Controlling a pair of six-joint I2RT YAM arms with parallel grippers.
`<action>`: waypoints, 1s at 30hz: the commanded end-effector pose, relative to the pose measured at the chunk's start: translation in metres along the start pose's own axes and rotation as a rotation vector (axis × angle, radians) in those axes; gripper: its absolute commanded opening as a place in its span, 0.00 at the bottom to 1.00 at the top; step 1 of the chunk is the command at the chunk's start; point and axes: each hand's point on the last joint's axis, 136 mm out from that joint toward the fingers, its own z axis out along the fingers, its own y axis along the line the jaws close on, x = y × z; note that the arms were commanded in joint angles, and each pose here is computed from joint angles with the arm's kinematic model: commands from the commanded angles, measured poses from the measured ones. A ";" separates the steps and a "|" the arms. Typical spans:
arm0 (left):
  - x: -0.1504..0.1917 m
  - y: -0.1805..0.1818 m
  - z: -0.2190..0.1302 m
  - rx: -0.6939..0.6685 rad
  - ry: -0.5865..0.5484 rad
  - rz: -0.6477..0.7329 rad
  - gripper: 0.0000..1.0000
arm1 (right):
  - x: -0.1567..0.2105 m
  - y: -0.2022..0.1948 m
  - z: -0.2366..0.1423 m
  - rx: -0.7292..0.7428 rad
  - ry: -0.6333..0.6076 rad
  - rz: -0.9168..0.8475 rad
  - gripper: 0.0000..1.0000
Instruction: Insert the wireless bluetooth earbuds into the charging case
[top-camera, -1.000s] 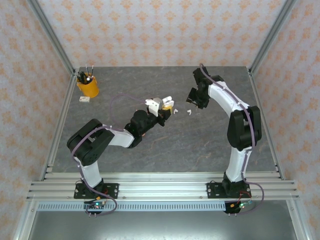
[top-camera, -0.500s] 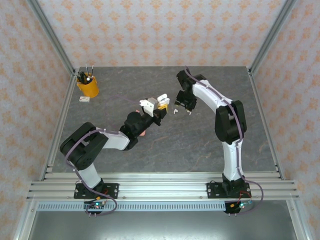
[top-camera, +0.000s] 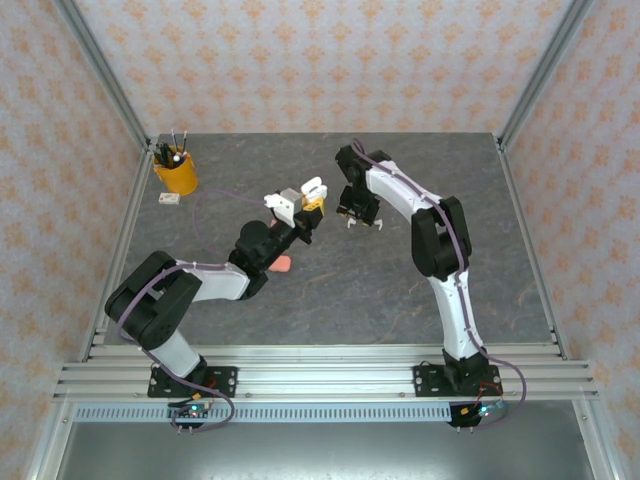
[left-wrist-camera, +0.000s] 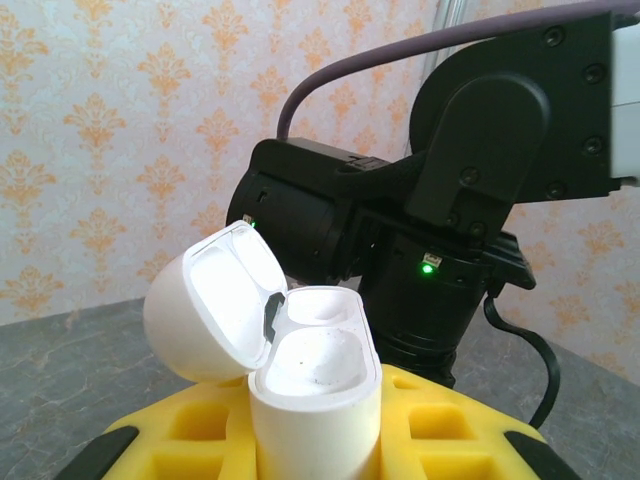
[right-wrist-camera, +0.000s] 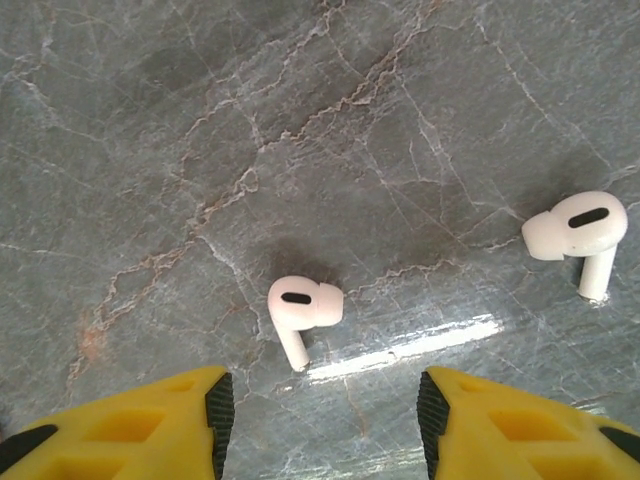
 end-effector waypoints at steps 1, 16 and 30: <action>-0.020 0.001 -0.005 0.001 -0.064 0.035 0.00 | -0.001 -0.002 0.000 0.033 -0.006 0.010 0.54; -0.016 0.000 -0.004 0.013 -0.053 0.022 0.00 | -0.002 0.003 0.020 0.045 0.015 0.038 0.53; -0.010 0.001 -0.003 0.010 -0.042 0.013 0.00 | -0.004 0.008 0.032 0.050 0.025 0.043 0.49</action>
